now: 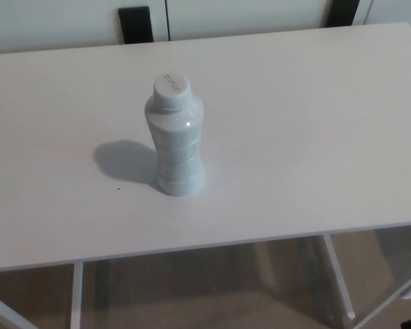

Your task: The robot picks up a bottle from a person using its left hand and walk towards the table in frontand put the bottle on the table.

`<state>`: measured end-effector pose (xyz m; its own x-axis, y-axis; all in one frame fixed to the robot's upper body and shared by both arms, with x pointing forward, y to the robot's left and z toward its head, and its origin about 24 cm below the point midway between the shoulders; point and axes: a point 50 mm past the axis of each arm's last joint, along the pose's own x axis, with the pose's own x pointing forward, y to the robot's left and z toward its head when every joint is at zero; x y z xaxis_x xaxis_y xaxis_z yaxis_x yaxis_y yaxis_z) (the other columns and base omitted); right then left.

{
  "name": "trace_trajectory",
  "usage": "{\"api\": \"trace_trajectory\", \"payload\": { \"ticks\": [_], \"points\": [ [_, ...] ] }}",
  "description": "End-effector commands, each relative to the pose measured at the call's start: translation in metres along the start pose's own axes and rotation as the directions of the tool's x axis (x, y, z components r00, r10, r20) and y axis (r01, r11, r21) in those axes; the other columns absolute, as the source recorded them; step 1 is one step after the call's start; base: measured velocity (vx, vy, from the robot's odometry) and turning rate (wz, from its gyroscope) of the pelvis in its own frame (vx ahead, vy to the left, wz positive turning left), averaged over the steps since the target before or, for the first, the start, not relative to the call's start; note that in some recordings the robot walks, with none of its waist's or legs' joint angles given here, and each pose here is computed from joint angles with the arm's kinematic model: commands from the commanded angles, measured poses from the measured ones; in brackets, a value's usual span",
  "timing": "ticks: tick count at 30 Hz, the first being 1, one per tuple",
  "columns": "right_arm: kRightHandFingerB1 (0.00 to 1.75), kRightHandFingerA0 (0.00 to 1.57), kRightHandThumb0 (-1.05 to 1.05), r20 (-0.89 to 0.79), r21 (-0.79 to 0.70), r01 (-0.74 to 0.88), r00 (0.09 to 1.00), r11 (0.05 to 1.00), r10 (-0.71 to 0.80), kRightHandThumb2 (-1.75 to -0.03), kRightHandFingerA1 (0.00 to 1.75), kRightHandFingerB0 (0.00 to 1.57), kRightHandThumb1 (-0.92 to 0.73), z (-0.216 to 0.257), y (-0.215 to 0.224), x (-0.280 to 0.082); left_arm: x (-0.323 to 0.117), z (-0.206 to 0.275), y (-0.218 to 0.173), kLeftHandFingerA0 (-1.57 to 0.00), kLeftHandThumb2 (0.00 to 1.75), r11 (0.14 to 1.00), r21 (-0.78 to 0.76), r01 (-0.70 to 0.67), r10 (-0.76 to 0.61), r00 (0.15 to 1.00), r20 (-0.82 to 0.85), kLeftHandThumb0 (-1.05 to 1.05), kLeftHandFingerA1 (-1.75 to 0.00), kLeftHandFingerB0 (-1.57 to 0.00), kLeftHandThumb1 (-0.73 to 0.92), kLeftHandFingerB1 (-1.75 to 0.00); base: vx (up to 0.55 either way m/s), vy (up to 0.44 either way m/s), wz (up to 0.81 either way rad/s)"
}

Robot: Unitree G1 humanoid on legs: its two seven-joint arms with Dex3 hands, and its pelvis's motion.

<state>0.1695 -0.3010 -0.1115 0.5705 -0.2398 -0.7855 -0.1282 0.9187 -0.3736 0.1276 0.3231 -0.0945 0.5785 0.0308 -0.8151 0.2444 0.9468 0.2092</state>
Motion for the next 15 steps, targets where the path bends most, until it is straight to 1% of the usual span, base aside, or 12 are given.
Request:
{"api": "trace_trajectory", "payload": {
  "ticks": [1, 2, 3, 5, 6, 7, 11, 12, 13, 14, 15],
  "points": [
    [0.51, 0.55, -0.55, -0.018, 0.118, 0.073, 0.997, 0.99, -0.072, -0.86, 0.56, 0.43, -0.55, -0.0202, -0.0038, -0.0061, 0.0033, -0.0136, 0.0075, -0.04, 1.12, 0.966, 0.133, -0.219, 0.227, 0.973, -0.044, -0.71, -0.43, -0.01, 0.77, -0.27, 0.0, 0.0, 0.0],
    [0.38, 0.64, -0.49, -0.02, 0.122, 0.074, 0.997, 0.99, -0.072, -0.61, 0.44, 0.5, -0.67, -0.0209, -0.0036, -0.0063, 0.0035, -0.014, 0.0076, -0.04, 1.11, 0.966, 0.137, -0.22, 0.228, 0.972, -0.046, -0.71, -0.42, -0.02, 0.77, -0.27, 0.0, 0.0, 0.0],
    [0.38, 0.64, -0.49, -0.021, 0.123, 0.075, 0.997, 0.99, -0.073, -0.61, 0.44, 0.5, -0.67, -0.0211, -0.0035, -0.0063, 0.0038, -0.0144, 0.0077, -0.04, 1.11, 0.966, 0.137, -0.221, 0.23, 0.972, -0.05, -0.71, -0.42, -0.02, 0.77, -0.27, 0.0, 0.0, 0.0],
    [0.39, 0.63, -0.48, -0.017, 0.127, 0.071, 0.997, 0.989, -0.07, -0.61, 0.43, 0.52, -0.67, -0.0226, -0.0041, -0.007, 0.0043, -0.0146, 0.0067, -0.01, 1.13, 0.966, 0.138, -0.216, 0.224, 0.973, -0.045, -0.68, -0.31, 0.0, 0.78, -0.25, 0.0, 0.0, 0.0],
    [0.38, 0.62, -0.48, -0.016, 0.128, 0.071, 0.997, 0.989, -0.069, -0.61, 0.43, 0.51, -0.68, -0.0225, -0.0041, -0.007, 0.0043, -0.0146, 0.0065, -0.03, 1.12, 0.965, 0.145, -0.218, 0.226, 0.973, -0.041, -0.69, -0.36, -0.02, 0.78, -0.26, 0.0, 0.0, 0.0],
    [0.38, 0.62, -0.48, -0.011, 0.133, 0.072, 0.997, 0.989, -0.071, -0.61, 0.42, 0.5, -0.68, -0.0197, -0.0045, -0.0062, 0.0051, -0.0123, 0.0074, -0.02, 1.12, 0.963, 0.154, -0.223, 0.23, 0.973, -0.033, -0.69, -0.33, -0.01, 0.78, -0.26, 0.0, 0.0, 0.0],
    [0.38, 0.64, -0.48, 0.001, 0.121, 0.077, 0.997, 0.99, -0.078, -0.61, 0.44, 0.5, -0.68, -0.0155, -0.0049, -0.0052, 0.0069, -0.0091, 0.0087, -0.02, 1.12, 0.963, 0.141, -0.231, 0.237, 0.971, -0.026, -0.69, -0.34, -0.01, 0.77, -0.26, 0.0, 0.0, 0.0],
    [0.38, 0.64, -0.47, -0.001, 0.112, 0.079, 0.997, 0.991, -0.079, -0.61, 0.44, 0.49, -0.68, -0.0151, -0.005, -0.005, 0.0067, -0.0084, 0.0091, -0.03, 1.12, 0.96, 0.158, -0.229, 0.235, 0.972, -0.02, -0.72, -0.43, 0.0, 0.78, -0.25, 0.0, 0.0, 0.0],
    [0.38, 0.64, -0.46, -0.002, 0.112, 0.079, 0.997, 0.991, -0.079, -0.61, 0.45, 0.49, -0.68, -0.0149, -0.0051, -0.0049, 0.0065, -0.008, 0.0093, -0.09, 1.1, 0.96, 0.163, -0.227, 0.232, 0.973, -0.013, -0.68, -0.46, 0.0, 0.74, -0.31, 0.0, 0.0, 0.0],
    [0.51, 0.55, -0.53, -0.002, 0.118, 0.078, 0.997, 0.99, -0.078, -0.85, 0.57, 0.43, -0.55, -0.0157, -0.0052, -0.0052, 0.0065, -0.0077, 0.0091, -0.18, 0.74, 0.96, 0.169, -0.225, 0.23, 0.973, -0.008, -0.73, -0.31, -0.07, 0.92, -0.21, 0.0, 0.0, 0.0],
    [0.51, 0.55, -0.53, -0.002, 0.118, 0.078, 0.997, 0.99, -0.078, -0.85, 0.57, 0.43, -0.55, -0.0157, -0.0052, -0.0052, 0.0065, -0.0077, 0.0091, -0.18, 0.74, 0.96, 0.169, -0.225, 0.23, 0.973, -0.008, -0.73, -0.31, -0.07, 0.92, -0.21, 0.0, 0.0, 0.0]
  ]
}}
